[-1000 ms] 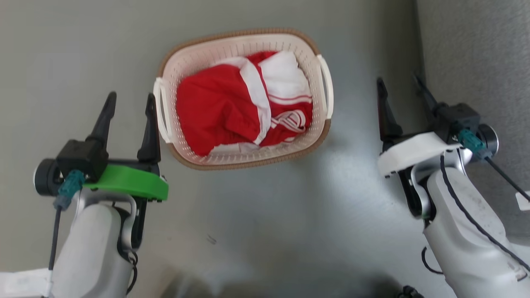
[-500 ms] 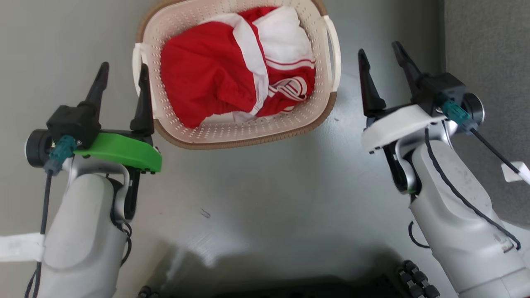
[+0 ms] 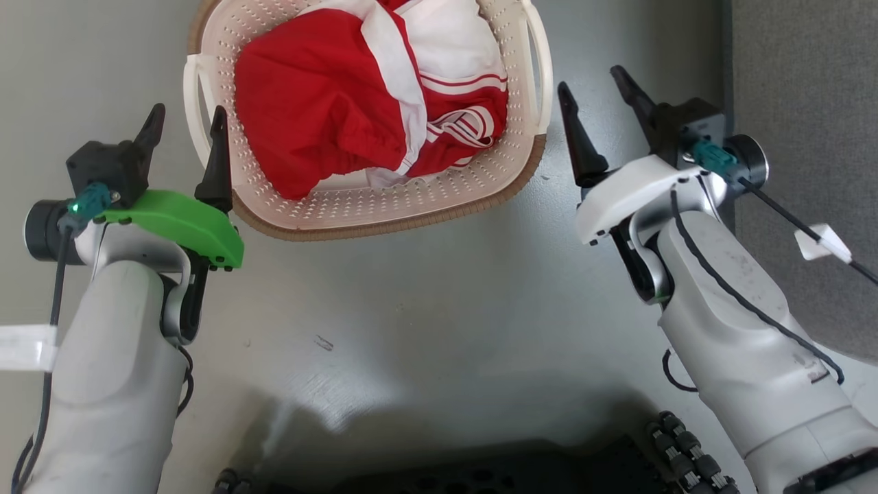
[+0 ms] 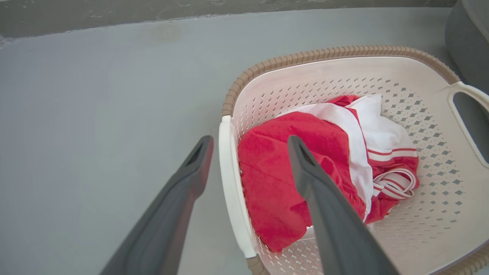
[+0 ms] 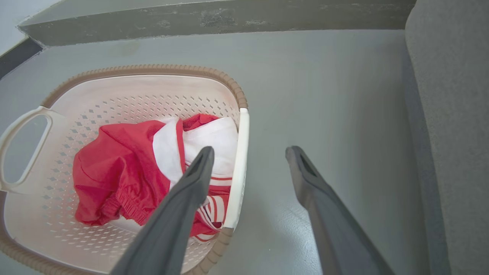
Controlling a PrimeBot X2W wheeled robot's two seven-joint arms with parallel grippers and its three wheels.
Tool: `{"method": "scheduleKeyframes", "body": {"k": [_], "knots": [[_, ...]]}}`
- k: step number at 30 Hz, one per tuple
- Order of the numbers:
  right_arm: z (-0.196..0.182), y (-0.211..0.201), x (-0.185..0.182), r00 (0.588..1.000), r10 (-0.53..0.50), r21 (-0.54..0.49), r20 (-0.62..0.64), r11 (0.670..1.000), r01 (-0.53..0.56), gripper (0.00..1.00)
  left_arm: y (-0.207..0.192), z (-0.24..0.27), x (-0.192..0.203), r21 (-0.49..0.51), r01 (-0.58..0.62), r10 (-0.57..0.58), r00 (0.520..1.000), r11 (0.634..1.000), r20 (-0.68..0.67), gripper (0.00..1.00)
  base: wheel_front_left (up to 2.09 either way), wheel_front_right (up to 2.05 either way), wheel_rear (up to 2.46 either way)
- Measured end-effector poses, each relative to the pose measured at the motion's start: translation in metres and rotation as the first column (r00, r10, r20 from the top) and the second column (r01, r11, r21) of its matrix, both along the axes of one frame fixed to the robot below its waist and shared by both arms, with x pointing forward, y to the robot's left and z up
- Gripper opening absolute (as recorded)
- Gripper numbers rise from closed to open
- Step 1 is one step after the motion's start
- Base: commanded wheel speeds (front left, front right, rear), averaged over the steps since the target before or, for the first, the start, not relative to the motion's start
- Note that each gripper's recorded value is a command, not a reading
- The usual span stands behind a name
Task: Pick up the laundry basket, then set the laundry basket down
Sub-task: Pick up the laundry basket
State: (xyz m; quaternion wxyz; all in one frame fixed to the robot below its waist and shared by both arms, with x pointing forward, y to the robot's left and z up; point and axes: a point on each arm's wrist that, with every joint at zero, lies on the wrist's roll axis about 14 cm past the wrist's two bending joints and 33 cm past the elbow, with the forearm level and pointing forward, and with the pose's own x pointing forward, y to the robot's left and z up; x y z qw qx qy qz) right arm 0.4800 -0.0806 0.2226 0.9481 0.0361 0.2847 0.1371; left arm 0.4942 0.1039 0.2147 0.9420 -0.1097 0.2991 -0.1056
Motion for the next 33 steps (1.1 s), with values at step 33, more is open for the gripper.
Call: {"method": "scheduleKeyframes", "body": {"k": [33], "knots": [[-0.055,0.028,0.008,0.955,0.135,0.045,-0.263,0.991,-0.127,1.0,-0.008,-0.069,0.004,0.003,0.116,-0.109,0.944,0.993,-0.312,1.0,0.0,0.0,0.0]]}}
